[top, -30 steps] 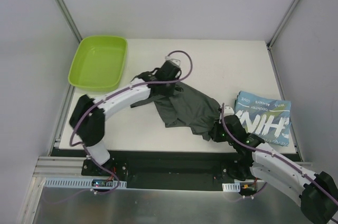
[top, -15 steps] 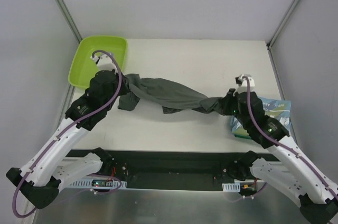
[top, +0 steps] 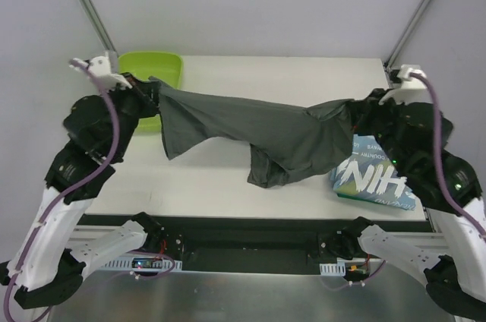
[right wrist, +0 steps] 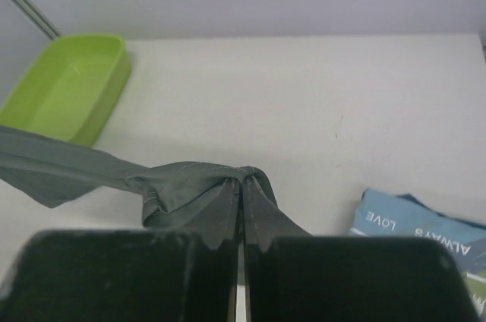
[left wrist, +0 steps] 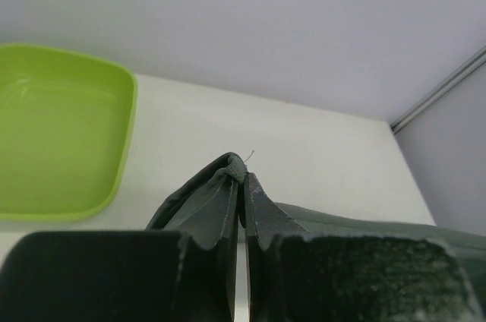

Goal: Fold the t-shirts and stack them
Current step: Flatten out the tshirt

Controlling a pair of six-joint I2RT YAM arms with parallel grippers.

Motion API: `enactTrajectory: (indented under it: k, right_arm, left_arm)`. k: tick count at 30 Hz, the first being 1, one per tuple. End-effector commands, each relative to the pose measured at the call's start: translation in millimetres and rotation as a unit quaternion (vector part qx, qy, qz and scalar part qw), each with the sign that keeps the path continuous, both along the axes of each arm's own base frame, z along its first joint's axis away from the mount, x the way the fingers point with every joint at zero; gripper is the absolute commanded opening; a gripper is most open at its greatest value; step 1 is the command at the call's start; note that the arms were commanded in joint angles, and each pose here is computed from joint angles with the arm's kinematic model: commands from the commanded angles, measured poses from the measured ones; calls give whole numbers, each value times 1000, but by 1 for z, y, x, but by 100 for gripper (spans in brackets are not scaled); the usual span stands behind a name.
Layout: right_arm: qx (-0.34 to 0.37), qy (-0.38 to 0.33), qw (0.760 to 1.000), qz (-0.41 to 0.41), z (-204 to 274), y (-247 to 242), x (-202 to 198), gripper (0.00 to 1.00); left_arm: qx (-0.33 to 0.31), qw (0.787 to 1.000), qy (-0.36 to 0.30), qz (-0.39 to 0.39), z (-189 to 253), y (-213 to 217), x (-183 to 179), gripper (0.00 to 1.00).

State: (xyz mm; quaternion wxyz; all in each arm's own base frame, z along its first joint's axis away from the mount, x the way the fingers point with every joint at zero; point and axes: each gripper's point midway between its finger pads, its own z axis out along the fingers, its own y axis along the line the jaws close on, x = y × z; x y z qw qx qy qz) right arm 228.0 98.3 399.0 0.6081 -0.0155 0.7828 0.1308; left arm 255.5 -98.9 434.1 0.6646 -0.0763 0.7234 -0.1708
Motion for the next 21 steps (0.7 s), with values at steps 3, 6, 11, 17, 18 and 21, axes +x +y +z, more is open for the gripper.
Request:
enactTrajectory:
  k: [3, 6, 11, 17, 18, 21]
  right_arm:
    - [27, -114, 991, 58, 97, -20, -49, 0]
    - [29, -139, 987, 69, 117, -23, -58, 0]
    - [-16, -160, 986, 35, 132, -28, -36, 0]
    - [-115, -128, 983, -57, 120, -24, 43, 0]
    - [-121, -119, 983, -64, 118, -22, 60, 0]
    - [-125, -108, 983, -75, 120, -21, 117, 0]
  left_arm:
    - [-53, 987, -140, -61, 105, 22, -66, 0]
    - [-56, 981, -159, -91, 121, 16, -76, 0]
    - [-36, 988, -141, -57, 123, 11, -46, 0]
    - [55, 995, -77, 43, 100, -1, 46, 0]
    - [68, 994, -68, 50, 97, -5, 64, 0]
    - [75, 995, -59, 44, 101, -8, 115, 0]
